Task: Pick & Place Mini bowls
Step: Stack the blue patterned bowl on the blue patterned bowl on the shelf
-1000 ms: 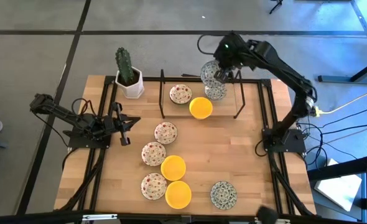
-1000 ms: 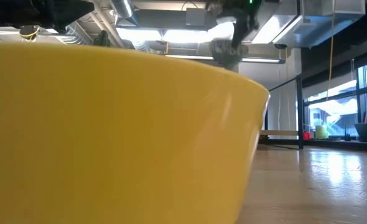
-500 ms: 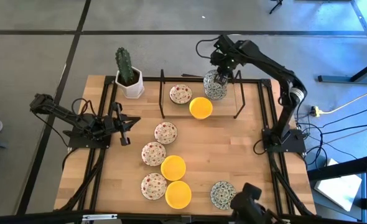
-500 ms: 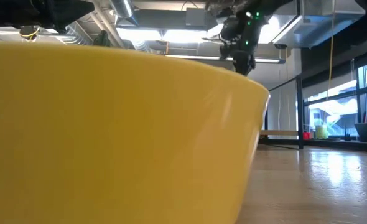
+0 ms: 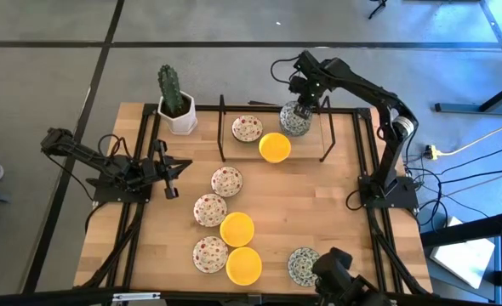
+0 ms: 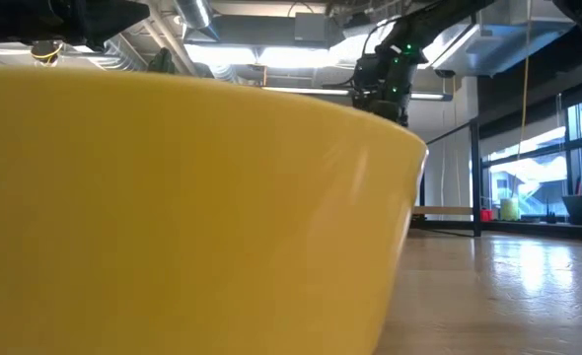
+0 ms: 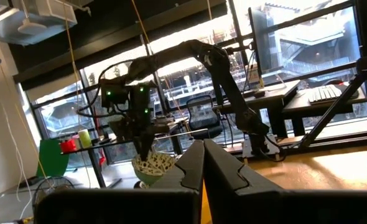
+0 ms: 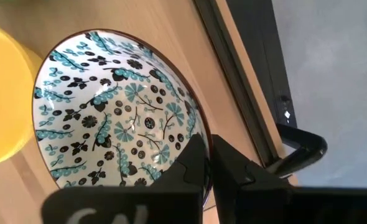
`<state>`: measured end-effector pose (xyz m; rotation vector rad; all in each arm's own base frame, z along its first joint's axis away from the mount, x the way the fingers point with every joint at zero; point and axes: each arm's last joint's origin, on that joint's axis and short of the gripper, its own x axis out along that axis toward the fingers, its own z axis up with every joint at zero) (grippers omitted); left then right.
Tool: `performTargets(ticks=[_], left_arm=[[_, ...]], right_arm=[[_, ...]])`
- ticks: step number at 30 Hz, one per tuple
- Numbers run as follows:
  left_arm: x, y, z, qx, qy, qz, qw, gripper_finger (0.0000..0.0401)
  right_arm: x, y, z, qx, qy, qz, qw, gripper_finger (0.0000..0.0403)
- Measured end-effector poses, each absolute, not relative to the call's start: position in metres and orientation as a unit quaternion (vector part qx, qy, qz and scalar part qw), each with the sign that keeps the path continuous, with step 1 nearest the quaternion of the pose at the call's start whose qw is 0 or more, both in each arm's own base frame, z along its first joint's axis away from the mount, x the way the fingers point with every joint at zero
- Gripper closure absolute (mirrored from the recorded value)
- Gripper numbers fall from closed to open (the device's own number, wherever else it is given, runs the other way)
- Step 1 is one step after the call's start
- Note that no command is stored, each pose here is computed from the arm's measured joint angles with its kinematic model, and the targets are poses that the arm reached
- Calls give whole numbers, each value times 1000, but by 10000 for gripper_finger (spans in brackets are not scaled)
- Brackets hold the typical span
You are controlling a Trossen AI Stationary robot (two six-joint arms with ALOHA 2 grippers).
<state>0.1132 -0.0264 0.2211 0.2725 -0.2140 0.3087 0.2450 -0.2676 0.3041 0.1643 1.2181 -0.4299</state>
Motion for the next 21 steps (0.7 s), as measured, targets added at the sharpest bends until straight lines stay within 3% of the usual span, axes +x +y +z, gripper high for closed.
performTargets(ticks=[13, 21], left_arm=[[113, -26, 221, 135, -106, 153, 973, 395], [113, -26, 221, 135, -106, 153, 973, 396]], right_arm=[[245, -268, 277, 70, 575, -190, 792, 390], [247, -270, 275, 61, 567, -194, 798, 337]])
